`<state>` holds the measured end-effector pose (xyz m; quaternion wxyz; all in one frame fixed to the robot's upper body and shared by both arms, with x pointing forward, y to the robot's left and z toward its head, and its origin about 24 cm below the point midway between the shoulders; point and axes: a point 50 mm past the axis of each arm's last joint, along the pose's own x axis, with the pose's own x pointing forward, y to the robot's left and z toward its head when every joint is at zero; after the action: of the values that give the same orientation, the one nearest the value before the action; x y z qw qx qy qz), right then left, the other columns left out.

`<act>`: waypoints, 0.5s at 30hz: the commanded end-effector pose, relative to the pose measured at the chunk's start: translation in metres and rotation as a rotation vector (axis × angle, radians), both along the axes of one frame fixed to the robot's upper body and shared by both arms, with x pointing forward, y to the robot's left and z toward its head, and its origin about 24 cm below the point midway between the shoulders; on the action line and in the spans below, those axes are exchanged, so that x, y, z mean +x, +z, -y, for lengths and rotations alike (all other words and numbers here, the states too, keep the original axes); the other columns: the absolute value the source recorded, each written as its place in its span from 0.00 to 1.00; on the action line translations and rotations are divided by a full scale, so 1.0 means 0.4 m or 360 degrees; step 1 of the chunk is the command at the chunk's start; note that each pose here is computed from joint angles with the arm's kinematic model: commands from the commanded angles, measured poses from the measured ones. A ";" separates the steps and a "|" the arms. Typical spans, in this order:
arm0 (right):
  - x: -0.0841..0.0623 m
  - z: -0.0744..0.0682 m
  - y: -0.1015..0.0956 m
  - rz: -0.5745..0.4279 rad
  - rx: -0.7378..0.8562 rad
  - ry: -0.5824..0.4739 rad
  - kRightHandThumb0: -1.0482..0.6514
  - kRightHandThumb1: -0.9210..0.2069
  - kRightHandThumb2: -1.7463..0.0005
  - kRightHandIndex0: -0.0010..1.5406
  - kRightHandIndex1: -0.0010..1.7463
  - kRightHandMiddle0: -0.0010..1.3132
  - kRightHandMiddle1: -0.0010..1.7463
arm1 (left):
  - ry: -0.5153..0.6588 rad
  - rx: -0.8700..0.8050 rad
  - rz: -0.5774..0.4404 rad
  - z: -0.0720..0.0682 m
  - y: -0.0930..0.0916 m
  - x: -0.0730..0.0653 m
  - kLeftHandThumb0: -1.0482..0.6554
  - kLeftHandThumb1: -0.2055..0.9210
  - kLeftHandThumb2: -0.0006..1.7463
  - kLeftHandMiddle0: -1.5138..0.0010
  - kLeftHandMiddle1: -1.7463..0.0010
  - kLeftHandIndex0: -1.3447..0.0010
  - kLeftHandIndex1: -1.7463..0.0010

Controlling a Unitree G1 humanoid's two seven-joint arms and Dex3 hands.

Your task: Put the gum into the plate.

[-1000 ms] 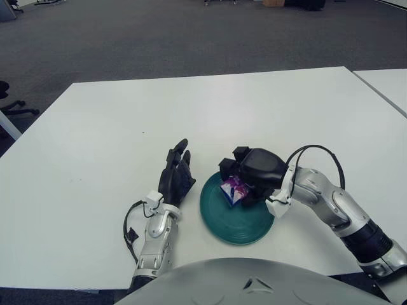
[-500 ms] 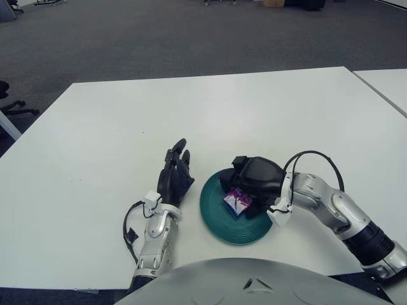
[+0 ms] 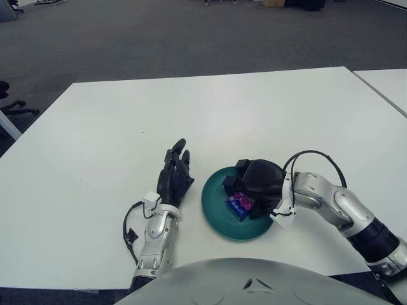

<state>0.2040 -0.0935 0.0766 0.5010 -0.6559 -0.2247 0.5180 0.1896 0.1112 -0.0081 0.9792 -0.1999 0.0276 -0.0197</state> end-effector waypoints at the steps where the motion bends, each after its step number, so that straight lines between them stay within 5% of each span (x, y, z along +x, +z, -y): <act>1: 0.009 0.004 0.017 -0.0010 0.0030 -0.0020 0.01 0.00 0.42 0.07 0.06 0.00 0.12 | -0.0005 -0.0034 -0.0071 0.025 -0.022 -0.013 0.13 1.00 0.58 0.88 1.00 1.00 0.72; 6: 0.014 0.023 0.025 -0.0029 0.0170 -0.0056 0.00 0.00 0.42 0.01 0.01 0.00 0.02 | 0.0011 0.0005 -0.0025 0.026 -0.019 -0.013 0.11 1.00 0.59 0.88 1.00 1.00 0.74; 15: 0.018 0.031 0.017 -0.0067 0.0518 -0.0172 0.00 0.00 0.45 0.00 0.00 0.00 0.00 | 0.0020 -0.0004 0.0022 0.025 -0.017 -0.014 0.08 1.00 0.61 0.89 1.00 1.00 0.77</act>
<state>0.2095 -0.1043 0.0846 0.5937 -0.5930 -0.2563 0.4797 0.1870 0.1103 -0.0095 0.9835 -0.1795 0.0054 -0.0206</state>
